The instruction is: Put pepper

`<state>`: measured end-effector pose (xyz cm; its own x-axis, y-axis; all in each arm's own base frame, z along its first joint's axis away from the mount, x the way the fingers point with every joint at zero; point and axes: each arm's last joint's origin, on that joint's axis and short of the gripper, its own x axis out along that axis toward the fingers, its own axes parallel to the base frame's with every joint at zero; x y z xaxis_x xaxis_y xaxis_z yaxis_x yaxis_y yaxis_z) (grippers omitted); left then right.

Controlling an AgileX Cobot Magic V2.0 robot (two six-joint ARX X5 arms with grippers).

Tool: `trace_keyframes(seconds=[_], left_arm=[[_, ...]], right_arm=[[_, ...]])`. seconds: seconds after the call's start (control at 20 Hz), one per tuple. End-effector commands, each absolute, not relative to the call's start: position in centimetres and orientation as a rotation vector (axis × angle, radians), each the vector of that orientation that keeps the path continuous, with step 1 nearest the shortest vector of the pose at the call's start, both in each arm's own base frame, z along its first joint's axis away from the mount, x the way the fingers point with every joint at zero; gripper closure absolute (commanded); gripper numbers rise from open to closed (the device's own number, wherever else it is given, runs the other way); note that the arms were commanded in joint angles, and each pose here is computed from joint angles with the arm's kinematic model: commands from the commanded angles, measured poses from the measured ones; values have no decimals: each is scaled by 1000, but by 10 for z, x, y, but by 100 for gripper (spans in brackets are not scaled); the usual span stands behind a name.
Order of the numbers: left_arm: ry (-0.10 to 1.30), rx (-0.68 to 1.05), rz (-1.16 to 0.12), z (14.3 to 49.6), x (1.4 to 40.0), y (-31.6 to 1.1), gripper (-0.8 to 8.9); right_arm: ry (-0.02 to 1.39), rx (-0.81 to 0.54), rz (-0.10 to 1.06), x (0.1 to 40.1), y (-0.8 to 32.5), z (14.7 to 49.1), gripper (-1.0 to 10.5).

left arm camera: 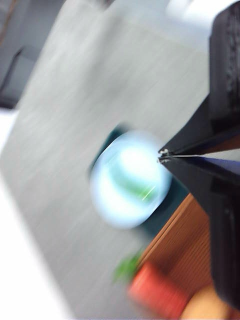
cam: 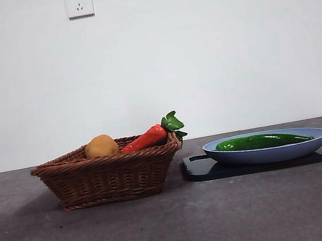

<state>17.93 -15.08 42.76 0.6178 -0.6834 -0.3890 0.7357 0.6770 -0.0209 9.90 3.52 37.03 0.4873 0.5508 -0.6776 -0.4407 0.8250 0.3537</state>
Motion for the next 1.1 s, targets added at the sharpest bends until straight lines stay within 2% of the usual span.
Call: trace_keyframes(seconds=[0.05,0.2,0.35,0.5,0.65,0.9,1.1], left_arm=[[175,157,-769,451,183,-137,805],[-34,165,-651,470,179,-106,805],[-183,144,-507,460,167,-72,805],[-273,143,-374,417,147,-43,805],[-302,153,-282,364,130,-27,805],[-263,152,-210,282,107,-14,805],[-219,94,-194,231,98,-11,805]], right_arm=[[849,140,607,99,35,376,936],[849,140,607,99,35,376,936],[850,140,608,99,36,376,936],[850,140,607,99,36,376,936],[850,140,607,99,36,376,936],[850,140,607,99,36,376,936],[851,140,607,99,36,376,936]])
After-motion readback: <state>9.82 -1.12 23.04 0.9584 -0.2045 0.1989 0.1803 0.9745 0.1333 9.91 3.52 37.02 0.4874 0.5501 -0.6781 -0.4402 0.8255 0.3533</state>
